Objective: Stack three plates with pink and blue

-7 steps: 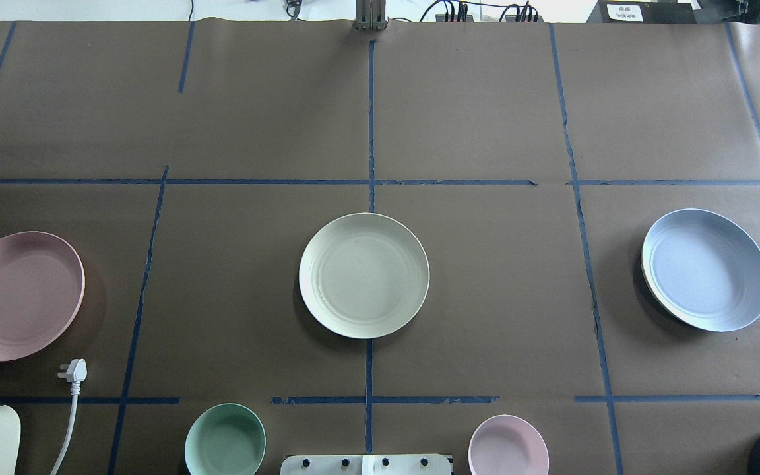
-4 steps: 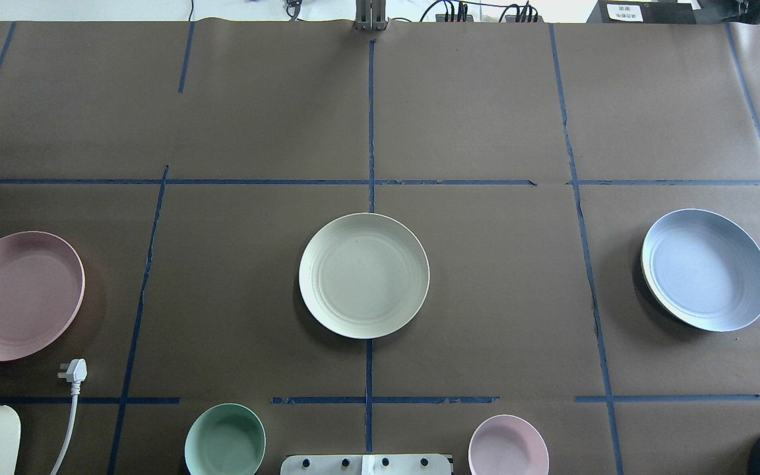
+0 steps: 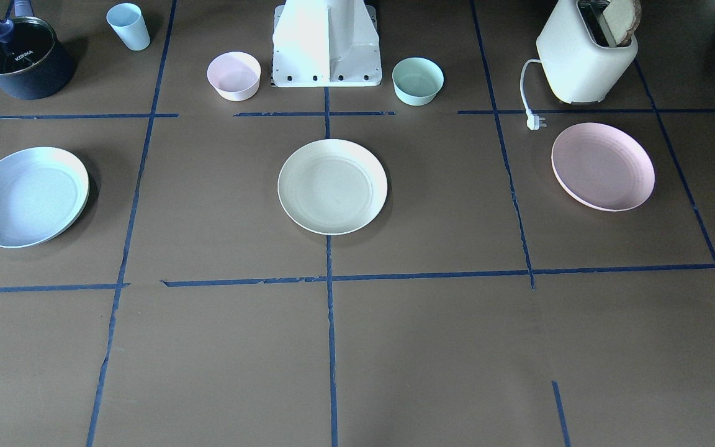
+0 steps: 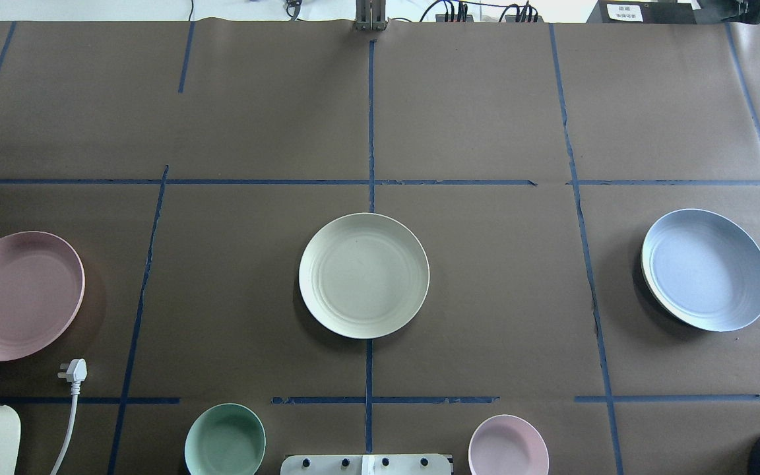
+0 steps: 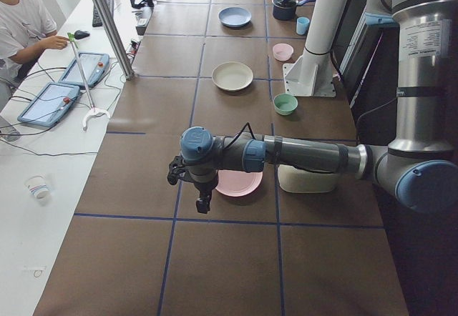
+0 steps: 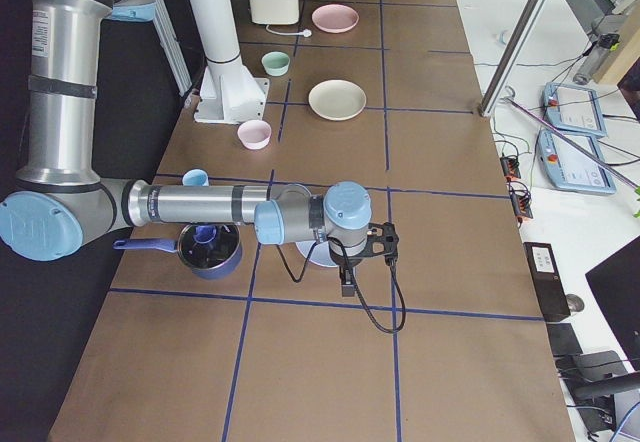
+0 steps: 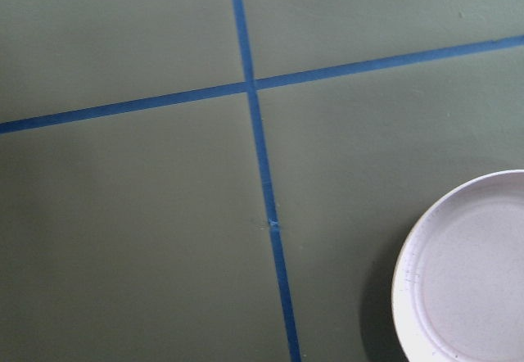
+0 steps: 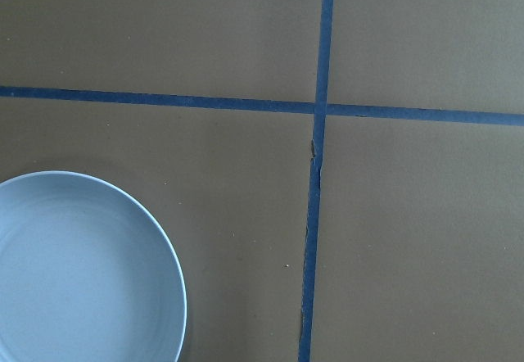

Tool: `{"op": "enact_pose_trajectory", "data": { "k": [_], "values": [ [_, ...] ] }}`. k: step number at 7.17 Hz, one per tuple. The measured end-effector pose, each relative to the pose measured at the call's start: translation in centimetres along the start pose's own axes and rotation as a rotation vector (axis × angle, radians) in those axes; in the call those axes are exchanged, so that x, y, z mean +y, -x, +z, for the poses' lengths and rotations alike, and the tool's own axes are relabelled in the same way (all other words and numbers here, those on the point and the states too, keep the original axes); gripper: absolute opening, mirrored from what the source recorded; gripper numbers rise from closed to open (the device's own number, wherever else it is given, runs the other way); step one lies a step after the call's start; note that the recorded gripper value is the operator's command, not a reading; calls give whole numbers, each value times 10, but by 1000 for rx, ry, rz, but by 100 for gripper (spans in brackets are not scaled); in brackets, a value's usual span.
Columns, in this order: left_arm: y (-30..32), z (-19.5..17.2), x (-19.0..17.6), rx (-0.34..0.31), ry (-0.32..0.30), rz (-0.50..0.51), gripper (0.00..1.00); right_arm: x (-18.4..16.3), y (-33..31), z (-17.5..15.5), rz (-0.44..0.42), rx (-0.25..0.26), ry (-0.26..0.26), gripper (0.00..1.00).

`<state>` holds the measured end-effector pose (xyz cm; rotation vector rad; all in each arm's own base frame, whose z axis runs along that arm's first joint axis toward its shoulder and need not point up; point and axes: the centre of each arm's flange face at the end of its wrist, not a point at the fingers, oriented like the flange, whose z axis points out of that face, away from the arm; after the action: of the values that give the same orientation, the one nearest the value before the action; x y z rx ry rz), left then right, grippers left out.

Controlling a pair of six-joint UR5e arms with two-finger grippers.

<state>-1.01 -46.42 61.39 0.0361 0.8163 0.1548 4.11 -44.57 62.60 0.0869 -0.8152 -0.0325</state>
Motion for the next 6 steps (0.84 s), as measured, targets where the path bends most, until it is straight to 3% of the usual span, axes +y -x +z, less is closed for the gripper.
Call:
{"op": "enact_pose_trajectory", "data": {
  "k": [2,4,5,6],
  "values": [
    [-31,53,-9,19,-2,-33,100,1,2,0,-17,-11,-11,100],
    [-28,120,-3,53,-32,12,100,1,5,1,-35,-17,-20,100],
    [-30,144,3,71,-34,-26,100,1,6,2,-40,-18,-19,100],
    [-39,160,6,87,-27,-77,58,1,8,3,-44,-24,-17,100]
  ]
}}
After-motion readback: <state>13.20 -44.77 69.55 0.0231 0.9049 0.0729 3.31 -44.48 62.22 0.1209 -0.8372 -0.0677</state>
